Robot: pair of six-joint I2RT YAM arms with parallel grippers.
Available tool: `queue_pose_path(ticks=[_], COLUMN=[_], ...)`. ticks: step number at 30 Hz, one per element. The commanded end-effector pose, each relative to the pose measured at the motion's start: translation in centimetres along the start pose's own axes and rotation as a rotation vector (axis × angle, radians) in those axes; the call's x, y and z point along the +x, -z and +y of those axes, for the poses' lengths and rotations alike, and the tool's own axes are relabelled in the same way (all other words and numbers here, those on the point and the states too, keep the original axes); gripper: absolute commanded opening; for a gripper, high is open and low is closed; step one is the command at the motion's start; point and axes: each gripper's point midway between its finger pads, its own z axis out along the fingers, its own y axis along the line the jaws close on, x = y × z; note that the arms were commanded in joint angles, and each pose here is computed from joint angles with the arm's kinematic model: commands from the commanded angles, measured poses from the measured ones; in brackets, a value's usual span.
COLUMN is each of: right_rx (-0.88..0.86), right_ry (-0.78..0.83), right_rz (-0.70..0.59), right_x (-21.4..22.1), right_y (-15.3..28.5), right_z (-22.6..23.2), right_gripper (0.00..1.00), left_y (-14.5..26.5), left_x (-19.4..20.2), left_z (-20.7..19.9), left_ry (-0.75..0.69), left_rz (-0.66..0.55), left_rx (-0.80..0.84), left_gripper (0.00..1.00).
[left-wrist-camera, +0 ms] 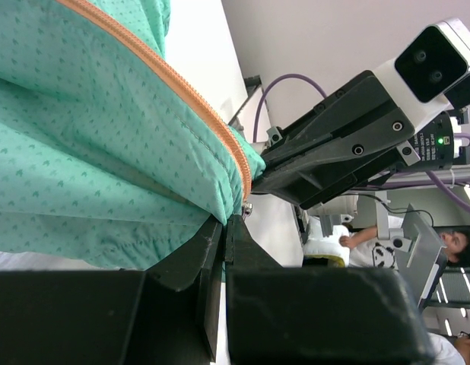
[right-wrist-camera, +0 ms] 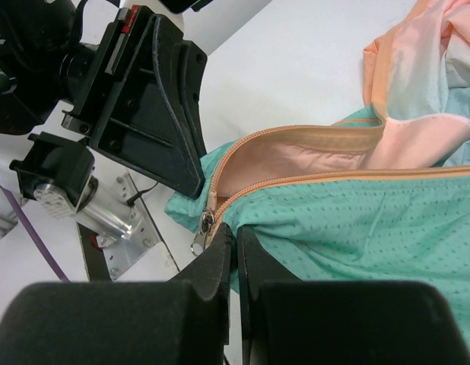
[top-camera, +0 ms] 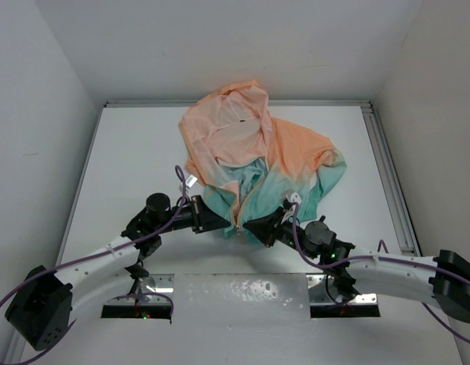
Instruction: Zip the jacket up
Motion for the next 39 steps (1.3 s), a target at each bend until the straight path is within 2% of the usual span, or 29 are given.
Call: queue_pose_path(ticks=[1, 39], right_rx=[-0.020, -0.024], right_ry=[0.011, 0.016], right_rz=[-0.069, -0.068], right_x=[-1.99, -2.13], right_y=[-0.26, -0.36], right_z=[0.75, 0.90], right_gripper=[0.00, 0.00], left_y=[0.15, 0.11], left_x=[-0.82, -0.75], left_z=[-1.32, -1.01], left_ry=[-0.039, -0.041], left_rz=[-0.022, -0.022], left_rx=[0.040, 0.032], left_gripper=[0.00, 0.00])
